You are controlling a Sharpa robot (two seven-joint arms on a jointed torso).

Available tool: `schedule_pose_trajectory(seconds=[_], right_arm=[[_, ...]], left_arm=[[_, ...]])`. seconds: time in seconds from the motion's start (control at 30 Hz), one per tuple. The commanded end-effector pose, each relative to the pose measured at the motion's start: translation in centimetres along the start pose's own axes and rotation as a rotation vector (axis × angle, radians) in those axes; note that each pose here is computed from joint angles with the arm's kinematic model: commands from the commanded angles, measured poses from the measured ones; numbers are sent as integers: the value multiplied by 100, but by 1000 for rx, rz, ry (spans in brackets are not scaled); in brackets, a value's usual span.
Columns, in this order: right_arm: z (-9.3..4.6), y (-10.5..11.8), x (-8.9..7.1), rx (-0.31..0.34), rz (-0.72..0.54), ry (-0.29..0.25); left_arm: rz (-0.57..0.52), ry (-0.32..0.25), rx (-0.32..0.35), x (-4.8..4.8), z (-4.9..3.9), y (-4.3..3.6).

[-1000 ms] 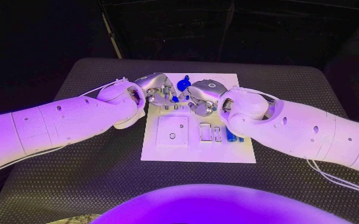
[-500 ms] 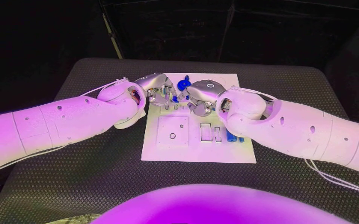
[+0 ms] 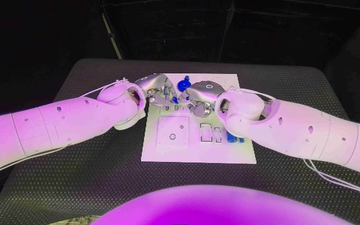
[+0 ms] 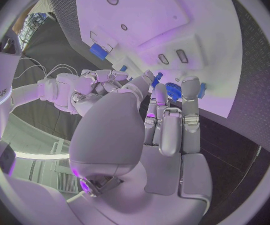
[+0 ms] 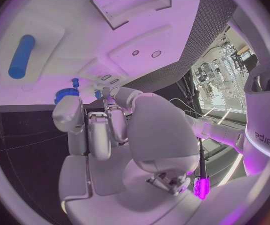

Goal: Assemble the parts on the task board

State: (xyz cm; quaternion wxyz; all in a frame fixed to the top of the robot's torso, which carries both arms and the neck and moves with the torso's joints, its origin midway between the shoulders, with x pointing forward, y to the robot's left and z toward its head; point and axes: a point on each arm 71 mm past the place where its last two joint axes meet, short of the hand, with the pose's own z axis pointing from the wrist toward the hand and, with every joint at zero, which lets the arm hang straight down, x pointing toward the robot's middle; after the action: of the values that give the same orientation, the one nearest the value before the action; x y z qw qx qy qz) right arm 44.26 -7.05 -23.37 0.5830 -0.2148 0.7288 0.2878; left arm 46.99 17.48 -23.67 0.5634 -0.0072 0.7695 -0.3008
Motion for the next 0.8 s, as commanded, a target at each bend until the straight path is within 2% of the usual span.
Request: schedule_pose_trajectory(seconds=[0.03, 0.47, 0.8], right_arm=[[8, 1, 11, 9, -15, 9], [41, 2, 25, 12, -20, 10], [59, 36, 61, -2, -18, 36]], left_arm=[[-8, -17, 18, -20, 8, -50], [-9, -15, 22, -13, 12, -67], [-11, -18, 22, -9, 21, -81]])
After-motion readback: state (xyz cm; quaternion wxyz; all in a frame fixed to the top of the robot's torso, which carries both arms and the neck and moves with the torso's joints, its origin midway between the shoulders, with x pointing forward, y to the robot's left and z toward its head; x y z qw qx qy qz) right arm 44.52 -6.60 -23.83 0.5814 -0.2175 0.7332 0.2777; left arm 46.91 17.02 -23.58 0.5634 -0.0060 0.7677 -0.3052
